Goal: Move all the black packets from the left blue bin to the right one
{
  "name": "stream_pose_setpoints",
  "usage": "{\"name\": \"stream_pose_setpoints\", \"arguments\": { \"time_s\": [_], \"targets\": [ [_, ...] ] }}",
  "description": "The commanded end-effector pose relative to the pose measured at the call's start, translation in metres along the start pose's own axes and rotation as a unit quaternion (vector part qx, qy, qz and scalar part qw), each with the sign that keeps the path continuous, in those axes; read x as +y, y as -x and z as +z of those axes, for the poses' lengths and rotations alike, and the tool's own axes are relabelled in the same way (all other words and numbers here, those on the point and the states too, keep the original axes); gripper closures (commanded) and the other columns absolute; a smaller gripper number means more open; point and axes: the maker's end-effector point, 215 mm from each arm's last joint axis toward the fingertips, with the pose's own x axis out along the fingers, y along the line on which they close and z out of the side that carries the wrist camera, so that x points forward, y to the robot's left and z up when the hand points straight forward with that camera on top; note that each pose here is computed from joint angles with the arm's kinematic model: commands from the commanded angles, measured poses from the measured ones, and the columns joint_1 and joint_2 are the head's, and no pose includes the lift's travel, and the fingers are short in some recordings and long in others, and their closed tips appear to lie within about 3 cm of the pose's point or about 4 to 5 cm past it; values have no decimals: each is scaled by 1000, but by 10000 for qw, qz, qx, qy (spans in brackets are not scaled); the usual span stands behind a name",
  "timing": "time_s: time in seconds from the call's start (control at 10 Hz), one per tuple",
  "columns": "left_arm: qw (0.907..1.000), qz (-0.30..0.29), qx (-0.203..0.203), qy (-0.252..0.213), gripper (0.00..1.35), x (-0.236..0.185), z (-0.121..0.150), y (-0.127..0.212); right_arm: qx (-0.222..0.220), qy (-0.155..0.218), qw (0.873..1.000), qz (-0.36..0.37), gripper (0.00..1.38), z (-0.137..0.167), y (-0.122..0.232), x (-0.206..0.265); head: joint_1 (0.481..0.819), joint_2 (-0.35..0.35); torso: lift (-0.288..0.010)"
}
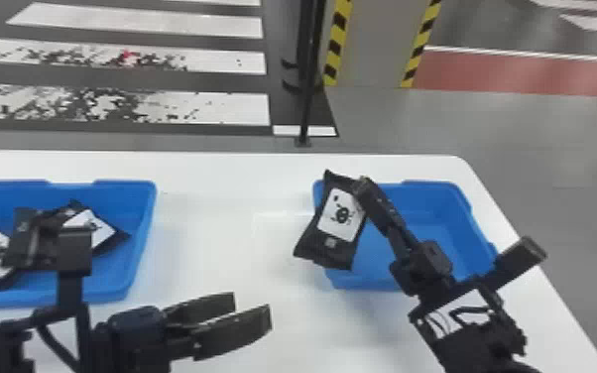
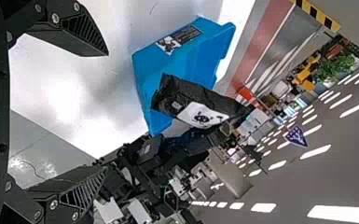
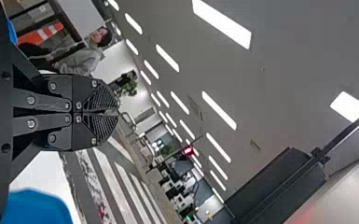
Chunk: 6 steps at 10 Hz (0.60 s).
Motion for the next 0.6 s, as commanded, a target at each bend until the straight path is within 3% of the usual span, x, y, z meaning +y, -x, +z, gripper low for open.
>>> {"name": "stream_pose_setpoints", "arguments": {
  "time_s": [0.0, 0.4, 0.5],
  "targets": [
    [9999, 66, -83, -65, 197, 3, 7, 5, 103, 317, 9986, -406, 1280, 7, 4, -50, 695, -164, -185],
    [9988, 368, -293, -143, 197, 23, 25, 23, 464, 805, 9892, -1133, 1230, 7, 8, -134, 695, -220, -185],
    [9984, 426, -325, -162, 197, 26, 27, 26, 559, 1139, 9817, -1416, 1024, 14, 19, -151, 695, -224, -185]
  ]
}}
